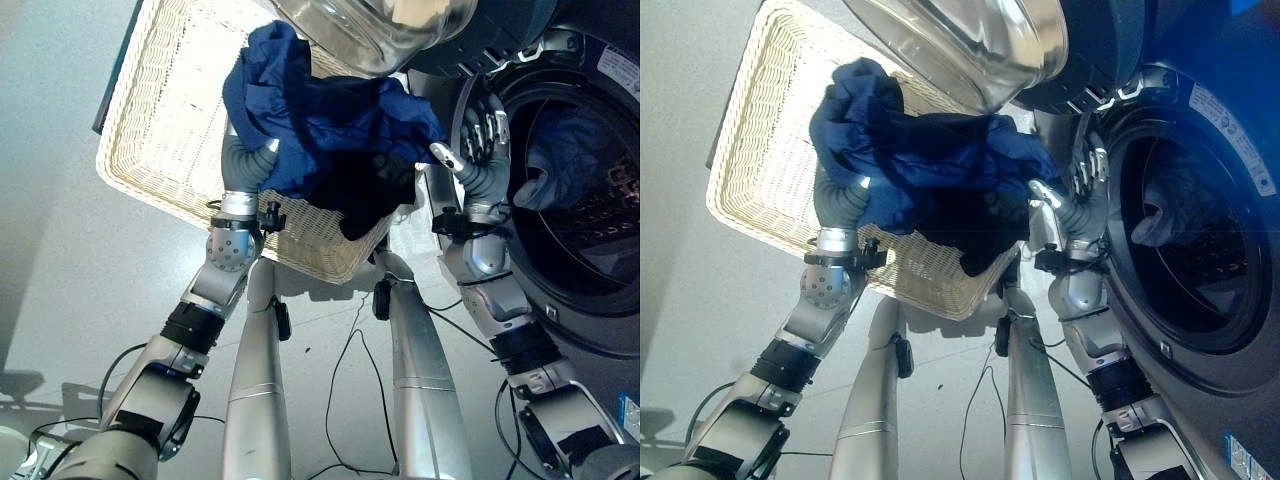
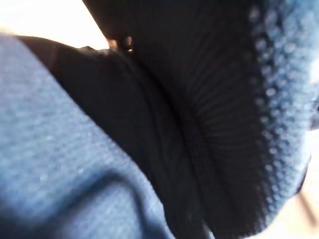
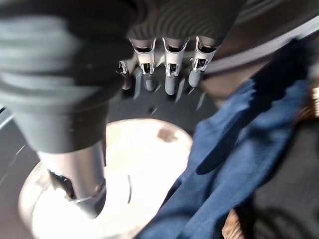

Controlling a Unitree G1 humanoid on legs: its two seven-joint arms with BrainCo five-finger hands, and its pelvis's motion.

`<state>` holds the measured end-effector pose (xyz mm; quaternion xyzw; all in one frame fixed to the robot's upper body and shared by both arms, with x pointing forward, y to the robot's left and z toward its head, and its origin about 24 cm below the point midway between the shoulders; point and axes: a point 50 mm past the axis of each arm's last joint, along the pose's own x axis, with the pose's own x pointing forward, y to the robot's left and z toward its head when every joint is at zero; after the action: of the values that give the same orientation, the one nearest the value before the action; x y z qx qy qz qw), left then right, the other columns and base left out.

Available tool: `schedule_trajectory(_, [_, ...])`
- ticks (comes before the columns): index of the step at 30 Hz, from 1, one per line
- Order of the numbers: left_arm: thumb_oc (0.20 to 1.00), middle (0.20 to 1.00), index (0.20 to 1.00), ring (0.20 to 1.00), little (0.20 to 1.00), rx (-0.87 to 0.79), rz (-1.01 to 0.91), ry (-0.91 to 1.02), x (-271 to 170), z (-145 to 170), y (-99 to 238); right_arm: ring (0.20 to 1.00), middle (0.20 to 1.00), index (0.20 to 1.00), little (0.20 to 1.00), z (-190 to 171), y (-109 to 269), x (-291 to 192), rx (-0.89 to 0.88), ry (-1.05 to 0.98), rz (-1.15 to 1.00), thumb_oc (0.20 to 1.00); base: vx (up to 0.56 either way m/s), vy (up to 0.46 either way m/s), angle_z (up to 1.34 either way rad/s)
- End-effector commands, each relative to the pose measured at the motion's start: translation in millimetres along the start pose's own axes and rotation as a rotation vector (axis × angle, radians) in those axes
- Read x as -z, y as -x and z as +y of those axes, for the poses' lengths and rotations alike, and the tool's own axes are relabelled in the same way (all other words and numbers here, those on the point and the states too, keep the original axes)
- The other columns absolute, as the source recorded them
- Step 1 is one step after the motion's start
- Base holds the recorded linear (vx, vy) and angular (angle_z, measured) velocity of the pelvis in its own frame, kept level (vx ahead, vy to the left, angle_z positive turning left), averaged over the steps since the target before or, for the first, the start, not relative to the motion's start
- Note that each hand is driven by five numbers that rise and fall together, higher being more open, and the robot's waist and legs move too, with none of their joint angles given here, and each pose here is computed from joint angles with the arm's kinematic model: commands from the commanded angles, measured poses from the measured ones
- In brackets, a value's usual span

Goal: Put the clothes into the washing machine.

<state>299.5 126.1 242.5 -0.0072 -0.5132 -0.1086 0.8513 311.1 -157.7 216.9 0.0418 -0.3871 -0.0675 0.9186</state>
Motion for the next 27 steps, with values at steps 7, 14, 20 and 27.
schedule_trajectory(7, [0.2, 0.2, 0.2, 0.2, 0.2, 0.155, -0.292, 0.201, -55, -14, -14, 1.0, 1.0, 1.0, 1.0, 13, 1, -47, -0.129, 0.038, -0.242, 1.0, 0.0, 0.0, 0.0])
schedule_trajectory(14, [0.2, 0.2, 0.2, 0.2, 0.2, 0.245, -0.293, 0.231, -63, -20, -17, 1.0, 1.0, 1.0, 1.0, 38, -3, -45, -0.426, 0.054, -0.166, 1.0, 0.0, -0.014, 0.0])
schedule_trajectory(20, [0.2, 0.2, 0.2, 0.2, 0.2, 0.284, -0.342, 0.276, -72, -19, -17, 1.0, 1.0, 1.0, 1.0, 50, 0, -27, -0.574, 0.092, -0.049, 1.0, 0.0, -0.012, 0.03])
schedule_trajectory(27, [0.2, 0.2, 0.2, 0.2, 0.2, 0.307, -0.409, 0.334, -81, -25, -22, 1.0, 1.0, 1.0, 1.0, 68, 5, -9, -0.721, 0.053, 0.076, 1.0, 0.0, -0.011, 0.07])
